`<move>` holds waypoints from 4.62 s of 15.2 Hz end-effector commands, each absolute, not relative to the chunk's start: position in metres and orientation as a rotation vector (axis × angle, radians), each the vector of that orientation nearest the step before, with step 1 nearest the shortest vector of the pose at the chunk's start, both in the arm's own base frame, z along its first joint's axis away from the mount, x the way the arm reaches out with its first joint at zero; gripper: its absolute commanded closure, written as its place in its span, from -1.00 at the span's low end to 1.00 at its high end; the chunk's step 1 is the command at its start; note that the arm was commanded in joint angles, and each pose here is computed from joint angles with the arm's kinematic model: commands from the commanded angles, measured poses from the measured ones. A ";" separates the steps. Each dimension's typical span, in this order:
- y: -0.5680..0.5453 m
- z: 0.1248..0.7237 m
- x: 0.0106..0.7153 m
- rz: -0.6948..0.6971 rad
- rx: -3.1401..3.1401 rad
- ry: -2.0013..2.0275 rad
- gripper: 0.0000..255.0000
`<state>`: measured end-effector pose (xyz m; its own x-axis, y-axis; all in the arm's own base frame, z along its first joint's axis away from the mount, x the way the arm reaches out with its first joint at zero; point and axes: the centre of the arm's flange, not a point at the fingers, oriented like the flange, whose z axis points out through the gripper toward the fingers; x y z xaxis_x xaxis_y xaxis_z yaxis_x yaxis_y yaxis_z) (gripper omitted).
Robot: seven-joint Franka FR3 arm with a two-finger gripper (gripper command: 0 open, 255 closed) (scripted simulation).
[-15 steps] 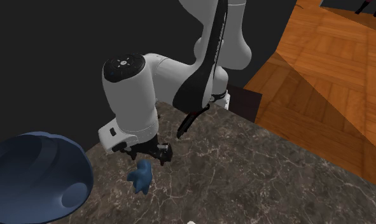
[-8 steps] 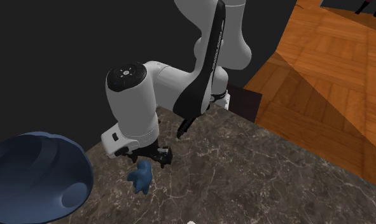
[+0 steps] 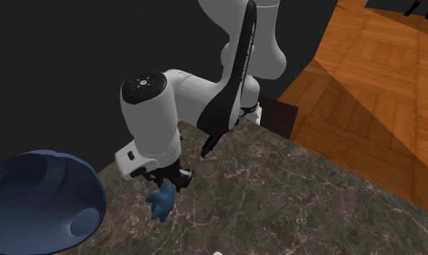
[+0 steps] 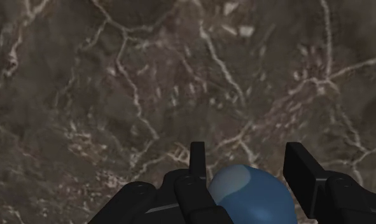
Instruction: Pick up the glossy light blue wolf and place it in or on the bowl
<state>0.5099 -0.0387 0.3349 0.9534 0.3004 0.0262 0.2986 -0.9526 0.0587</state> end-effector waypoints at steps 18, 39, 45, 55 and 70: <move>-0.038 0.403 0.510 0.054 3.051 0.469 1.00; -0.040 0.504 0.497 0.054 3.051 0.469 1.00; -0.047 0.505 0.418 0.054 3.051 0.469 1.00; -0.060 0.506 0.286 0.054 3.051 0.469 1.00; -0.074 0.491 0.130 0.054 3.051 0.469 1.00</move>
